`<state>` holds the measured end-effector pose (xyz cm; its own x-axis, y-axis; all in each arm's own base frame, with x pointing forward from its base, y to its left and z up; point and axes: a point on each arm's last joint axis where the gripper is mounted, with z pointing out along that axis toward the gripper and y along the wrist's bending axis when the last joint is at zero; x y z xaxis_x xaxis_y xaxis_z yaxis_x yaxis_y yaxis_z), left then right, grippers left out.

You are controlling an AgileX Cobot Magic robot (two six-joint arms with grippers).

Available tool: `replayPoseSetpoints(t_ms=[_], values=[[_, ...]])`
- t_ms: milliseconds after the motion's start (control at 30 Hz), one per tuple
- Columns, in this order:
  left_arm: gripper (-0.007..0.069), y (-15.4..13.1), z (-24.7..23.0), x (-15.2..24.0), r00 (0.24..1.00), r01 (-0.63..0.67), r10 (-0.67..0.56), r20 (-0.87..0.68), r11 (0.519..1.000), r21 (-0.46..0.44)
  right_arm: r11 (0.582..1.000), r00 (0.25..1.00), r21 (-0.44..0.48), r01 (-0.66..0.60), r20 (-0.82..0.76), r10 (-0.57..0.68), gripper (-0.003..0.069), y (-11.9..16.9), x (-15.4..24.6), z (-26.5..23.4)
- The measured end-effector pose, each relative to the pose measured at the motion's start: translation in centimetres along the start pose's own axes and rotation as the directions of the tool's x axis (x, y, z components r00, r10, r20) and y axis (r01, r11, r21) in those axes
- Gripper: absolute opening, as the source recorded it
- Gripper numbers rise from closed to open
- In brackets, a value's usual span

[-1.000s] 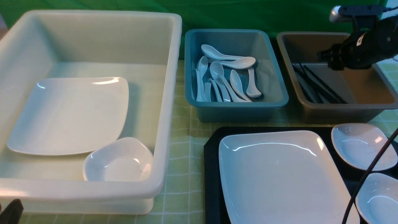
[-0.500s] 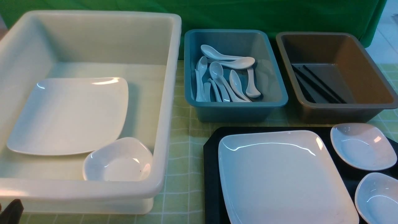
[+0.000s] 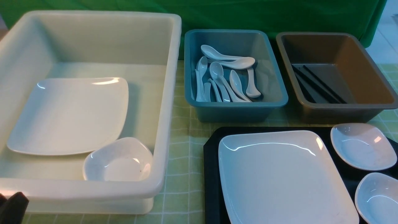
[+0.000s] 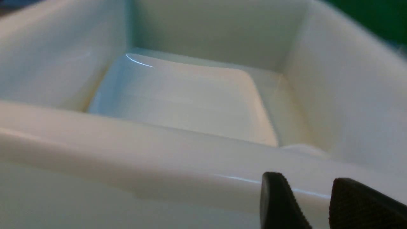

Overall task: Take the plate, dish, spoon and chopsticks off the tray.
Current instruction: Use the left arm to grab a plate from the dinner plate

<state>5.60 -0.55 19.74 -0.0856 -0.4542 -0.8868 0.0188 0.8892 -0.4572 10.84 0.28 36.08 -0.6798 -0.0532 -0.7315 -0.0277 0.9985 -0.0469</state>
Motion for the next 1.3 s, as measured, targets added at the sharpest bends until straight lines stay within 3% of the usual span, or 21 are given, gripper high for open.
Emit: replayPoseSetpoints(t_ms=[33, 100, 133, 267, 433, 633, 700, 733, 833, 900, 1000, 1033, 1133, 1167, 1300], values=[[0.0225, -0.1, 0.0, 0.0, 0.996, 0.094, -0.094, 0.001, 0.995, 0.012, 1.000, 0.999, -0.002, -0.001, 0.041, 0.001, 0.0001, 0.0, 0.7, -0.3], [0.0225, -0.4, 0.0, -0.1, 0.939, 0.343, -0.343, -0.009, 0.938, 0.044, 1.000, 0.994, -0.006, -0.001, 0.107, 0.002, 0.0002, 0.0, 3.5, -0.1], [0.0225, -0.5, 0.0, -0.1, 0.913, 0.407, -0.407, -0.010, 0.912, 0.052, 1.000, 0.990, -0.007, -0.002, 0.142, 0.003, 0.0003, 0.0, 4.3, -0.3], [0.0225, -0.5, 0.0, -0.4, 0.874, 0.484, -0.486, 0.016, 0.872, 0.068, 1.000, 0.973, -0.012, -0.003, 0.229, 0.006, 0.0009, 0.0, 6.9, -0.2], [0.0225, -0.4, 0.0, -0.8, 0.855, 0.512, -0.516, 0.050, 0.856, 0.078, 1.000, 0.964, -0.014, -0.005, 0.264, 0.009, 0.0010, 0.0, 8.0, -0.1], [0.0210, -0.9, -0.1, -0.5, 0.796, 0.605, -0.604, -0.034, 0.792, 0.081, 1.000, 0.962, -0.015, -0.005, 0.273, 0.009, 0.0015, 0.0, 8.1, -0.1], [0.0185, -1.7, -0.4, -1.3, 0.801, 0.599, -0.596, -0.061, 0.794, 0.107, 1.000, 0.962, -0.015, -0.005, 0.273, 0.009, 0.0017, 0.0, 8.1, -0.1], [0.0136, -3.2, -1.2, -3.4, 0.833, 0.552, -0.551, -0.061, 0.816, 0.173, 1.000, 0.962, -0.015, -0.005, 0.274, 0.009, 0.0018, 0.0, 8.1, -0.1], [0.0055, -5.3, -2.2, -6.6, 0.886, 0.459, -0.459, -0.056, 0.858, 0.232, 1.000, 0.961, -0.015, -0.005, 0.277, 0.009, 0.0019, 0.0, 8.1, -0.1], [0.0002, -7.5, -2.2, -9.5, 0.937, 0.345, -0.323, -0.130, 0.911, 0.226, 1.000, 0.958, -0.016, -0.005, 0.288, 0.009, 0.0019, 0.0, 8.0, -0.1], [-0.0012, -9.4, -1.3, -11.6, 0.939, 0.221, -0.158, -0.306, 0.958, 0.184, 1.000, 0.951, -0.017, -0.004, 0.310, 0.009, 0.0020, 0.1, 7.8, -0.2], [-0.0013, -10.0, -0.2, -12.3, 0.902, 0.149, -0.068, -0.426, 0.976, 0.160, 1.000, 0.948, -0.018, -0.004, 0.317, 0.010, 0.0023, 0.1, 7.7, -0.2], [-0.0013, -10.4, 2.1, -12.8, 0.803, 0.061, 0.039, -0.594, 0.987, 0.147, 1.000, 0.947, -0.018, -0.004, 0.322, 0.010, 0.0030, 0.1, 7.6, -0.2], [-0.0013, -10.6, 3.2, -13.0, 0.734, 0.038, 0.075, -0.675, 0.988, 0.151, 1.000, 0.946, -0.018, -0.004, 0.324, 0.010, 0.0033, 0.1, 7.6, -0.2], [-0.0013, -10.7, 6.5, -11.7, 0.557, 0.129, 0.052, -0.829, 0.981, 0.148, 1.000, 0.945, -0.018, -0.004, 0.326, 0.010, 0.0041, 0.1, 7.6, -0.2]])
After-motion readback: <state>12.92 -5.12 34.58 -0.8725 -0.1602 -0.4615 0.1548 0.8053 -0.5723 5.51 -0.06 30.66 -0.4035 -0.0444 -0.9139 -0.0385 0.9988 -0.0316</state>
